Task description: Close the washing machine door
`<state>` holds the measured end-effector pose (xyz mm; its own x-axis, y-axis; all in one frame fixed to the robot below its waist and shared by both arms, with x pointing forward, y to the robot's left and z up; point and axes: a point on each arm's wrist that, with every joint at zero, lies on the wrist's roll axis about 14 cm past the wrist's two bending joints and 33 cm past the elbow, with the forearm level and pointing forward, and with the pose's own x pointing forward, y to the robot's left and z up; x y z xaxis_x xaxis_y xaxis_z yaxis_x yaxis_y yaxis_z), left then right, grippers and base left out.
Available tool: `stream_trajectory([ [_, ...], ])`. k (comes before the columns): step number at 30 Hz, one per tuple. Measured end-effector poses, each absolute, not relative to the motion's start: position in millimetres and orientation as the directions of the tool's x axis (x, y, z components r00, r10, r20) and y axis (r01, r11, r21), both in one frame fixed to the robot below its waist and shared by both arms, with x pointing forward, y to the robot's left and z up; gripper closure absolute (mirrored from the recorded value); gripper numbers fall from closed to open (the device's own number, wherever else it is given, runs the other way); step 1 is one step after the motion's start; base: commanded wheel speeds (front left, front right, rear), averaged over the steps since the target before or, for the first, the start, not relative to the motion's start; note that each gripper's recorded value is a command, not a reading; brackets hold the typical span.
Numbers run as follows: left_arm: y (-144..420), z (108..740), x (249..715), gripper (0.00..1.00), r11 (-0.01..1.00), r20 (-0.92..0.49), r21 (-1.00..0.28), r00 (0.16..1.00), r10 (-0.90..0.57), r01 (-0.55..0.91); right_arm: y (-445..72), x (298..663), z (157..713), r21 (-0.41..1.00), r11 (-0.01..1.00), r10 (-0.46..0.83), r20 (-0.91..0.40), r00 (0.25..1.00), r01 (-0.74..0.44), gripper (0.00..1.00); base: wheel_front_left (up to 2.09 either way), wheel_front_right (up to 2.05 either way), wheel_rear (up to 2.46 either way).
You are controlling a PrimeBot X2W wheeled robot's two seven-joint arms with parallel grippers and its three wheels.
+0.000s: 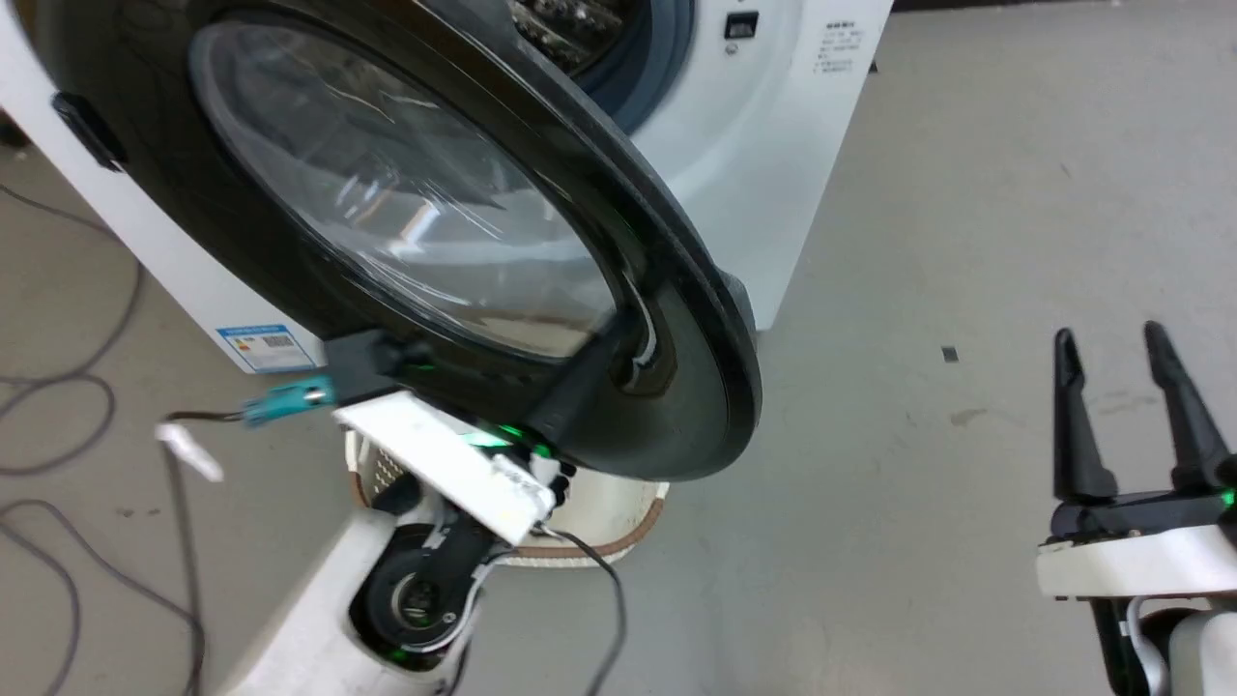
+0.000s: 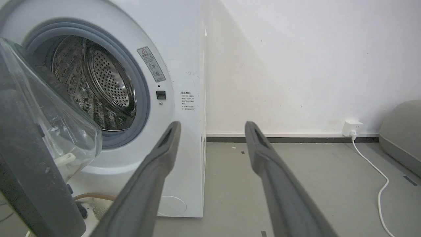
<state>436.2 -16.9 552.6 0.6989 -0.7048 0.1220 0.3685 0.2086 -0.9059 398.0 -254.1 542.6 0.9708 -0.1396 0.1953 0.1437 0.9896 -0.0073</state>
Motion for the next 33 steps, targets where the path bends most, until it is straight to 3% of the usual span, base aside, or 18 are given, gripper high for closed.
stream_trajectory([
  [3, 3.8, 568.1, 441.5, 1.0, 0.3, 0.171, -0.843, 0.751, -0.638, 0.447, -254.5, 396.4, 553.6, -0.004, 0.989, -0.14, 0.227, 0.964, 0.145, 0.0, 0.0, 0.0, 0.0],
  [9, 71.8, 562.9, 458.8, 1.0, 0.66, 0.191, -0.581, 0.869, -0.457, 0.475, -246.8, 395.5, 571.0, 0.002, 0.993, -0.118, 0.278, 0.953, 0.122, 0.0, 0.0, 0.0, 0.0],
  [13, 128.1, 569.8, 473.9, 1.0, 0.874, 0.186, -0.374, 0.948, -0.257, 0.311, -238.3, 398.2, 579.2, -0.005, 0.995, -0.093, 0.302, 0.949, 0.099, 0.0, 0.0, 0.0, 0.0],
  [20, 208.7, 624.6, 451.8, 1.0, 0.992, 0.374, -0.121, 0.924, 0.08, -0.037, -210.4, 408.0, 606.0, -0.034, 0.999, -0.009, 0.377, 0.926, 0.024, 0.0, 0.0, 0.0, 0.0],
  [21, 216.9, 624.7, 445.6, 0.62, 0.992, 0.382, -0.093, 0.917, 0.112, -0.082, -204.8, 409.8, 612.8, -0.035, 0.999, 0.006, 0.396, 0.918, 0.008, 0.0, 0.0, 0.0, 0.0],
  [22, 224.0, 622.3, 439.5, 0.0, 0.99, 0.382, -0.068, 0.914, 0.14, -0.124, -199.5, 411.4, 619.6, -0.04, 0.999, 0.021, 0.415, 0.91, -0.005, 0.0, 0.0, 0.0, 0.0],
  [27, 250.4, 611.2, 406.4, 0.0, 0.962, 0.379, 0.026, 0.893, 0.243, -0.272, -162.9, 415.0, 664.1, -0.071, 0.993, 0.12, 0.533, 0.838, -0.097, 0.0, 0.0, 0.0, 0.0],
  [28, 253.4, 609.8, 401.1, 0.0, 0.957, 0.378, 0.032, 0.889, 0.257, -0.29, -156.8, 414.9, 669.9, -0.073, 0.991, 0.136, 0.548, 0.826, -0.114, 0.42, 0.0, 0.0, 0.0],
  [29, 255.3, 608.3, 395.9, 0.0, 0.952, 0.377, 0.042, 0.887, 0.267, -0.304, -151.5, 414.7, 675.4, -0.075, 0.989, 0.148, 0.562, 0.814, -0.129, 0.62, 0.0, 0.0, 0.0],
  [30, 257.5, 605.4, 391.1, 0.0, 0.947, 0.372, 0.056, 0.887, 0.274, -0.316, -145.2, 414.3, 680.7, -0.079, 0.986, 0.165, 0.575, 0.801, -0.146, 0.89, 0.0, 0.0, 0.0],
  [31, 259.9, 601.8, 386.5, 0.0, 0.943, 0.364, 0.066, 0.888, 0.282, -0.326, -138.6, 413.8, 685.2, -0.086, 0.983, 0.183, 0.586, 0.789, -0.164, 1.0, 0.0, 0.0, 0.0],
  [33, 264.8, 594.2, 377.9, 0.0, 0.937, 0.343, 0.062, 0.889, 0.303, -0.343, -122.6, 412.5, 690.7, -0.095, 0.972, 0.229, 0.599, 0.767, -0.217, 1.0, 0.0, 0.0, 0.0],
])
